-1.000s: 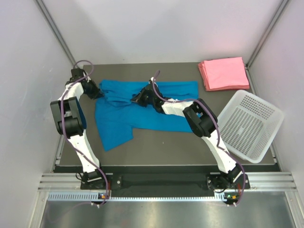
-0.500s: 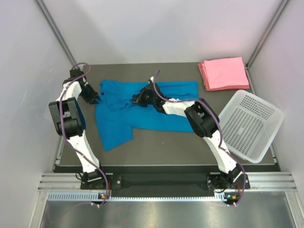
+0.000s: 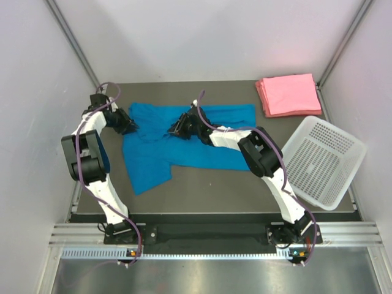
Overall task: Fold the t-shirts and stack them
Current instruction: Fold the tshirt
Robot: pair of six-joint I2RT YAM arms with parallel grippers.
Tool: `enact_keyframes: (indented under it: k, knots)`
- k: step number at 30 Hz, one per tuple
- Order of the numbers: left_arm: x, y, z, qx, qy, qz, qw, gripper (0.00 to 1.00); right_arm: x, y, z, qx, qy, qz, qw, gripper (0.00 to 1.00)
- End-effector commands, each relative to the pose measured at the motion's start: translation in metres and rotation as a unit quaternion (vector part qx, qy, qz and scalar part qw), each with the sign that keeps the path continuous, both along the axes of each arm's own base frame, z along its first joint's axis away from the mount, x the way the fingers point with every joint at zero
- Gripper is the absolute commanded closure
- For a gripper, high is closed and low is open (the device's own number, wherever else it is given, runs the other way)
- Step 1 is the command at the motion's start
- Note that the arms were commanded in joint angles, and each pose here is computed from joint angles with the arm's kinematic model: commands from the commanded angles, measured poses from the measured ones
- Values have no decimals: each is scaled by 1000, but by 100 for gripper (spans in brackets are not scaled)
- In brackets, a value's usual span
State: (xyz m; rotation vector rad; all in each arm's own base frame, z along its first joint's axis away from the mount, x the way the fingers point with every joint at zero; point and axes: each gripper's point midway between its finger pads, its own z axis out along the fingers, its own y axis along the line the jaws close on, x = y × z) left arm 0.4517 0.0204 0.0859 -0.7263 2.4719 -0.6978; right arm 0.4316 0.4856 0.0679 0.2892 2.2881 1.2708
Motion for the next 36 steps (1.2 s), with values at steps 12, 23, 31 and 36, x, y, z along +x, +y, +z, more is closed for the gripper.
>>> enact_keyframes:
  k: [12,23,31,36]
  knots:
    - [6,-7,-30,5,33,-3,999,68,3,-7,10,-50,-29,12,998,68]
    - [8,-19,-34,-13,33,-14,999,67,10,4,0,-44,-27,21,998,60]
    - [9,-12,-29,3,47,1,999,100,13,9,9,-28,-25,18,999,77]
    - [8,18,6,68,54,61,994,100,12,13,34,-8,-38,25,999,100]
